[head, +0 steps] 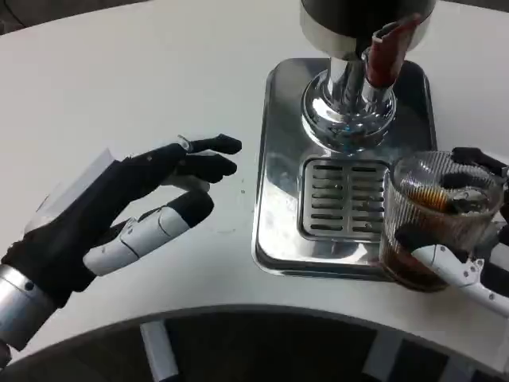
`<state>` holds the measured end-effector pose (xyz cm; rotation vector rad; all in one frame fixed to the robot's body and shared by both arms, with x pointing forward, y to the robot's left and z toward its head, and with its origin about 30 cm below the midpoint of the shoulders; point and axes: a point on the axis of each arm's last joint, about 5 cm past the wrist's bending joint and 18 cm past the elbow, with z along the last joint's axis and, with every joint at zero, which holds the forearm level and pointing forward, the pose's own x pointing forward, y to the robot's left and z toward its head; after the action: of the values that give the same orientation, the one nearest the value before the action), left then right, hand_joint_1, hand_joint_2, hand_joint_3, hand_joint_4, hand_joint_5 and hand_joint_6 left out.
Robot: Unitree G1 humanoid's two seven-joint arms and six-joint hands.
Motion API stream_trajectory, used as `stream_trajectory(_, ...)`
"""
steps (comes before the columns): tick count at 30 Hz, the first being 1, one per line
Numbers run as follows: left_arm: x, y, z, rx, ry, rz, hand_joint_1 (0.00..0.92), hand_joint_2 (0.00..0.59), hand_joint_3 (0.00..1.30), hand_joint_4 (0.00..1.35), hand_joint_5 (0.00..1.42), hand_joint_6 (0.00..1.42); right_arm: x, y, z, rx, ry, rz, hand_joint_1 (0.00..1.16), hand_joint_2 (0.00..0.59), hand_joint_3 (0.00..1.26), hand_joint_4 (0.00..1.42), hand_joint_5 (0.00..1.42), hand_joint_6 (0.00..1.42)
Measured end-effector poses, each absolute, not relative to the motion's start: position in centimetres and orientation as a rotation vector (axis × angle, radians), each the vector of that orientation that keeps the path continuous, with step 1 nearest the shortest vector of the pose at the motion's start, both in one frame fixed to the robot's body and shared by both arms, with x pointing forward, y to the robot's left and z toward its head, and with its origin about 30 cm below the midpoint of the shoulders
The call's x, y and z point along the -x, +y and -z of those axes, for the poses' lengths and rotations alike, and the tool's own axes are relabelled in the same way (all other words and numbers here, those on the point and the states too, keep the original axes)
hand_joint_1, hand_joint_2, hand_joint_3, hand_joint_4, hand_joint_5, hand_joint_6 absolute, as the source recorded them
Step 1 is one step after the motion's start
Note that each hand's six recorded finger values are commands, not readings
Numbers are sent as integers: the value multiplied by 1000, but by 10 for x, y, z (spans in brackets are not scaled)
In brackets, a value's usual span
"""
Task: Grasp the cup under the faucet to collect the drink, then remove the cup.
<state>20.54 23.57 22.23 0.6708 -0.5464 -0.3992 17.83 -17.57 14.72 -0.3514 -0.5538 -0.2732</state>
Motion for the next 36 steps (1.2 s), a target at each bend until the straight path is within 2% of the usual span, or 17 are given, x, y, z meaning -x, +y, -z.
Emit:
stream_trajectory(7, -204, 232, -227, -815, -536, 401, 0, 123, 245, 225, 228, 236, -162, -177, -148, 352, -549, 268, 960, 115, 750, 882, 1104, 1275)
stream_trajectory(17, -201, 228, -227, -850, -537, 418, 0, 123, 234, 209, 213, 227, -152, -175, -150, 337, -555, 268, 973, 114, 765, 893, 1116, 1292)
stream_trajectory(24, -195, 224, -229, -919, -529, 432, 0, 123, 211, 156, 165, 201, -145, -168, -157, 307, -603, 253, 981, 101, 766, 901, 1117, 1292)
stream_trajectory(36, -185, 213, -232, -1028, -505, 457, 0, 123, 170, 97, 104, 160, -134, -156, -164, 267, -641, 194, 985, 104, 781, 912, 1117, 1309)
